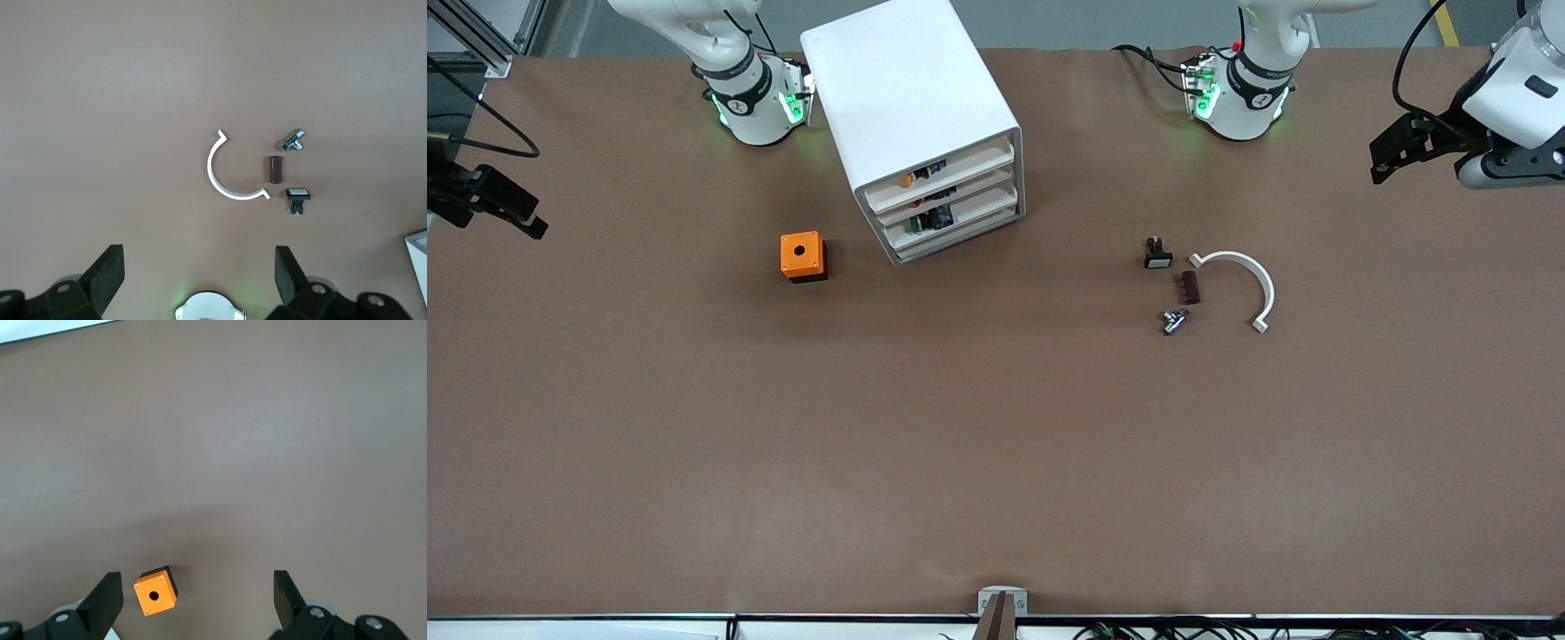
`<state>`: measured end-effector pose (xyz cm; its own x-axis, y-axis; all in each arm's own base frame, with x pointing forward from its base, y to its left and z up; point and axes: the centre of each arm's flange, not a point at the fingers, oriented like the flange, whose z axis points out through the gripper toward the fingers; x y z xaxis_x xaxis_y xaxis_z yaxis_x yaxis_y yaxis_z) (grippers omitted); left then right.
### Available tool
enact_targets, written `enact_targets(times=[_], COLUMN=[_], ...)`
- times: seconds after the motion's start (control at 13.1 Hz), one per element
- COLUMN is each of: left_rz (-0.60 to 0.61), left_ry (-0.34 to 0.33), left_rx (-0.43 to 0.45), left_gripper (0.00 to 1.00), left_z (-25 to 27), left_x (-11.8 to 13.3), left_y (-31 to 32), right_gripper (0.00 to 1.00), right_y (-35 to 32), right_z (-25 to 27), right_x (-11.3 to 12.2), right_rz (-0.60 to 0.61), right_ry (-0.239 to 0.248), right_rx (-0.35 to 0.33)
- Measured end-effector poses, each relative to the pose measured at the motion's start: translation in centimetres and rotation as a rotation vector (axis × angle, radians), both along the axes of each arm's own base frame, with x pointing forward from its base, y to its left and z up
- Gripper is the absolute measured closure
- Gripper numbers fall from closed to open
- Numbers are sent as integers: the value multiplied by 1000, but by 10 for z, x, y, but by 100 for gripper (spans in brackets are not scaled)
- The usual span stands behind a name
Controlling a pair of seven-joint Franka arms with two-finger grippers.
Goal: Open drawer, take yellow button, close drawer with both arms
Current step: 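Reach the left gripper toward the drawer unit's drawer handle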
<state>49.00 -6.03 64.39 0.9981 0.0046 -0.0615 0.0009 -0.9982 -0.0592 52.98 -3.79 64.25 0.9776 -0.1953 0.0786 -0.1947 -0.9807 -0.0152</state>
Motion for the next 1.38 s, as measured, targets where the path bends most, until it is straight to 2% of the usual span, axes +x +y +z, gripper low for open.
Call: enact_targets(times=[0.31, 0.46, 0.61, 0.92, 1.22, 1.38], left_rz=[0, 0, -5, -24, 193, 365], left_ry=[2, 8, 33, 147, 234, 309], left_rx=[0, -1, -4, -6, -1, -23], left_gripper=[0, 0, 0, 0, 0, 0], left_z=[0, -3, -16, -78, -132, -161], left_x=[0, 4, 22, 62, 77, 78], left_y=[0, 0, -3, -26, -101, -146], right_gripper=[0, 0, 0, 0, 0, 0], right_y=[-8, -7, -7, -6, -7, -7], right_z=[-6, -9, -8, -12, -13, -11], right_x=[26, 32, 32, 30, 28, 27], right_rz=[-12, -11, -10, -1, 35, 36], right_ry=[0, 1, 3, 27, 41, 36], right_rx=[-6, -7, -7, -6, -7, -7])
